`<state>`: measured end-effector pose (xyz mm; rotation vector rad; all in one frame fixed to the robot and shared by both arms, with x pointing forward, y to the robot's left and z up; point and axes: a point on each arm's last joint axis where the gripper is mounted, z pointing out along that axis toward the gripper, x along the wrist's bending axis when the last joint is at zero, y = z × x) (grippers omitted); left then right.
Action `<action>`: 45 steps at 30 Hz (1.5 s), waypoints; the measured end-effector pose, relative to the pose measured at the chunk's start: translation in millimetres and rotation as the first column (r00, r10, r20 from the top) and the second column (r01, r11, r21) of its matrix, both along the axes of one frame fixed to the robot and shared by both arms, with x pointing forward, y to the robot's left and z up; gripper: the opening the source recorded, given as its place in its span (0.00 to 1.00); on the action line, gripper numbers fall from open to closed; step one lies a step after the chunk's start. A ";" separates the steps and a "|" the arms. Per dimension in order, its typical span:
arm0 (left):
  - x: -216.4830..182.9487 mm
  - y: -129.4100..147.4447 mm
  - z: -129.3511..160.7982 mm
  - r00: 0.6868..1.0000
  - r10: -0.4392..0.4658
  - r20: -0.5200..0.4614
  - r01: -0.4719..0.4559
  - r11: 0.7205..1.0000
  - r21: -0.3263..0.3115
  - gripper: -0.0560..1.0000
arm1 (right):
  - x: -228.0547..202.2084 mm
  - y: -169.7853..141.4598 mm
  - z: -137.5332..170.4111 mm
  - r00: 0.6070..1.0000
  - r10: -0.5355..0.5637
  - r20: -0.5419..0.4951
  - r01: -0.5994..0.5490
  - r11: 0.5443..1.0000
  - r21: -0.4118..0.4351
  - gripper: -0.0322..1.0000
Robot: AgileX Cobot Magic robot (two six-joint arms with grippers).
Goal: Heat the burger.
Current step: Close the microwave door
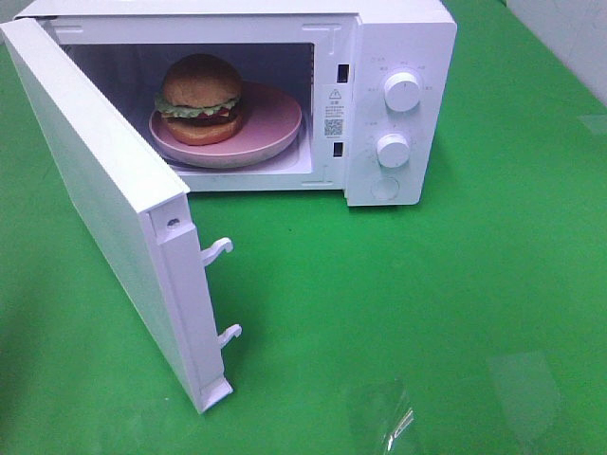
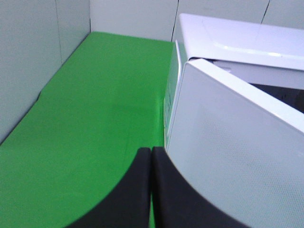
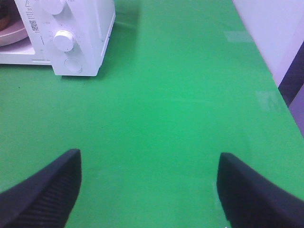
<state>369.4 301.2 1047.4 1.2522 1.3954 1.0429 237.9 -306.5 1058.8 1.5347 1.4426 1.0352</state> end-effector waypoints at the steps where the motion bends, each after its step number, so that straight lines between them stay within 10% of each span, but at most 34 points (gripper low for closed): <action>1: 0.0 0.0 0.0 1.000 0.000 0.000 0.000 1.000 0.000 0.05 | 0.0 0.0 0.0 1.000 0.000 0.000 0.000 1.000 0.000 0.76; 17: 42.7 -13.6 -49.0 0.982 -0.158 0.106 0.152 0.986 0.061 0.05 | 0.0 0.0 0.0 1.000 0.000 0.000 0.000 1.000 0.000 0.76; 45: 113.2 -73.2 -85.8 0.855 -0.519 0.011 0.519 0.855 -0.011 0.05 | 0.0 0.0 0.0 1.000 0.000 0.000 0.000 1.000 0.000 0.76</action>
